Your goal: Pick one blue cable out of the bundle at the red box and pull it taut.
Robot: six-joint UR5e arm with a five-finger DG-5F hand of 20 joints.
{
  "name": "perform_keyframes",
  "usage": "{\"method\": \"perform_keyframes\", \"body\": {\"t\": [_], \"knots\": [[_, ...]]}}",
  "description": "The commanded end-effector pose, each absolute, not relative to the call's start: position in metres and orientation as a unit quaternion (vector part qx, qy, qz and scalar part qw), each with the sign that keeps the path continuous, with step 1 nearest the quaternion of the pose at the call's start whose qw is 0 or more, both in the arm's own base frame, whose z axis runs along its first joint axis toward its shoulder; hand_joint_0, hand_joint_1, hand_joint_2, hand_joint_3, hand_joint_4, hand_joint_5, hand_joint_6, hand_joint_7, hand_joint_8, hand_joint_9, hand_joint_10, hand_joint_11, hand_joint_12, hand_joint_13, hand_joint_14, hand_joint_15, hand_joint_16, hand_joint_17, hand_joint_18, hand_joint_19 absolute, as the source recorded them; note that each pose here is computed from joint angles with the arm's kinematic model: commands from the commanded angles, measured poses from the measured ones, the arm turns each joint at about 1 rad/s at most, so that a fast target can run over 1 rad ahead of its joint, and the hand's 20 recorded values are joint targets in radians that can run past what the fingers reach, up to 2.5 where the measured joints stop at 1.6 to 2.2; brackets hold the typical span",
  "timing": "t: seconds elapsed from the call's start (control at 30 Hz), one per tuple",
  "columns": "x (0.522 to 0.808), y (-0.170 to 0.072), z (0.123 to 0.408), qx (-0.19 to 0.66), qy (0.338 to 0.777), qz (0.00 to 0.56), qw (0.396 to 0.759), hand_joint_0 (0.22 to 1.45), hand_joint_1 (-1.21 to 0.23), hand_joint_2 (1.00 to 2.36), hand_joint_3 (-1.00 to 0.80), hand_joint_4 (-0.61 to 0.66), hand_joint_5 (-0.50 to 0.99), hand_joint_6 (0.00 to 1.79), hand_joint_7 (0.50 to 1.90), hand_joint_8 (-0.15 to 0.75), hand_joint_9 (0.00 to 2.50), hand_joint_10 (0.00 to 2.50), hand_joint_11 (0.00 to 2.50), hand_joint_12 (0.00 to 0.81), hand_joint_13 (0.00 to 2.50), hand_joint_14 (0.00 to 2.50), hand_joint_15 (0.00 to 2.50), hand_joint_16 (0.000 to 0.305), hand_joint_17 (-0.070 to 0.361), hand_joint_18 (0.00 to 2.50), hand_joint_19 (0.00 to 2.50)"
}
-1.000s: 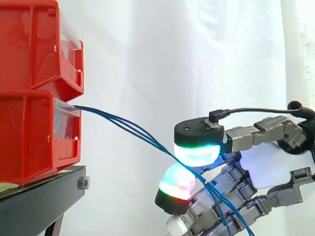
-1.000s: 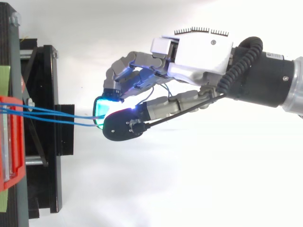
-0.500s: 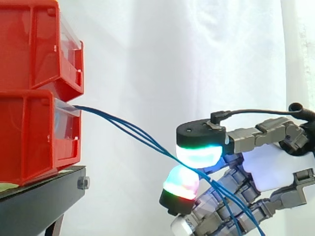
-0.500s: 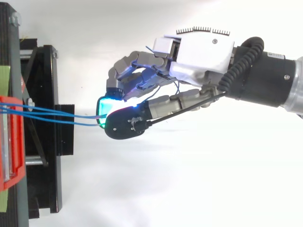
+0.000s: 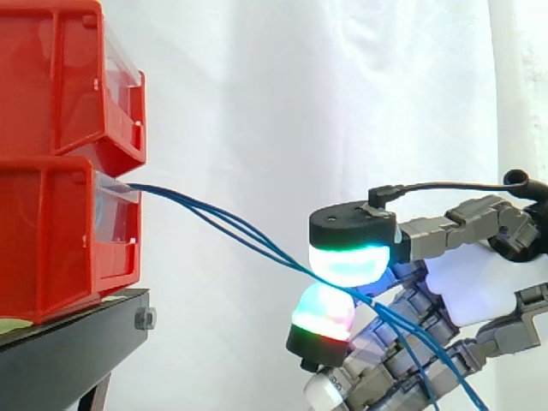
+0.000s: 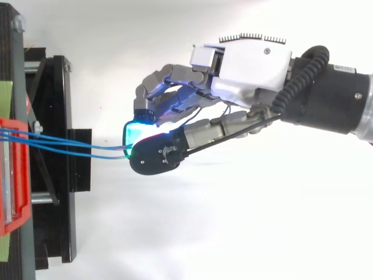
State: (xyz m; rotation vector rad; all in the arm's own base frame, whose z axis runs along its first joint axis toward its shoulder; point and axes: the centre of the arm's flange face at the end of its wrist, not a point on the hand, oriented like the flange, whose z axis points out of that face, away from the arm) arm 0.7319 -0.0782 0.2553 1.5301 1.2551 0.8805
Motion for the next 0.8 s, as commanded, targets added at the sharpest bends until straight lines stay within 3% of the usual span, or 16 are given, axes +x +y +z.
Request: {"method": "perform_keyframes", "body": {"t": [0.0, 0.23, 0.43, 0.57, 0.77], "knots": [[0.732, -0.078, 0.255, 0.628, 0.509, 0.361, 0.466, 0.85, -0.85, 1.02, -0.23, -0.10, -0.21, 0.95, 1.08, 0.302, 0.69, 0.01, 0.36, 0.339, 0.44, 0.01, 0.14, 0.045, 0.102, 0.40, 0.23], [0.732, -0.077, 0.259, 0.631, 0.505, 0.364, 0.463, 0.88, -0.84, 1.02, -0.23, -0.15, -0.21, 0.94, 1.12, 0.246, 0.70, 0.01, 0.32, 0.296, 0.41, 0.00, 0.11, 0.036, 0.082, 0.31, 0.18], [0.733, -0.077, 0.264, 0.632, 0.507, 0.362, 0.461, 0.89, -0.85, 1.02, -0.24, -0.12, -0.21, 0.94, 1.04, 0.213, 0.66, 0.01, 0.30, 0.267, 0.36, 0.00, 0.08, 0.032, 0.071, 0.24, 0.12], [0.733, -0.077, 0.265, 0.633, 0.507, 0.361, 0.461, 0.87, -0.87, 1.02, -0.28, -0.07, -0.22, 0.93, 0.90, 0.207, 0.58, 0.00, 0.30, 0.273, 0.33, 0.00, 0.07, 0.032, 0.071, 0.24, 0.06], [0.733, -0.077, 0.266, 0.633, 0.507, 0.361, 0.461, 0.82, -0.92, 1.01, -0.32, -0.02, -0.24, 0.91, 0.88, 0.206, 0.53, 0.01, 0.30, 0.280, 0.30, 0.00, 0.04, 0.034, 0.075, 0.27, 0.00]]}}
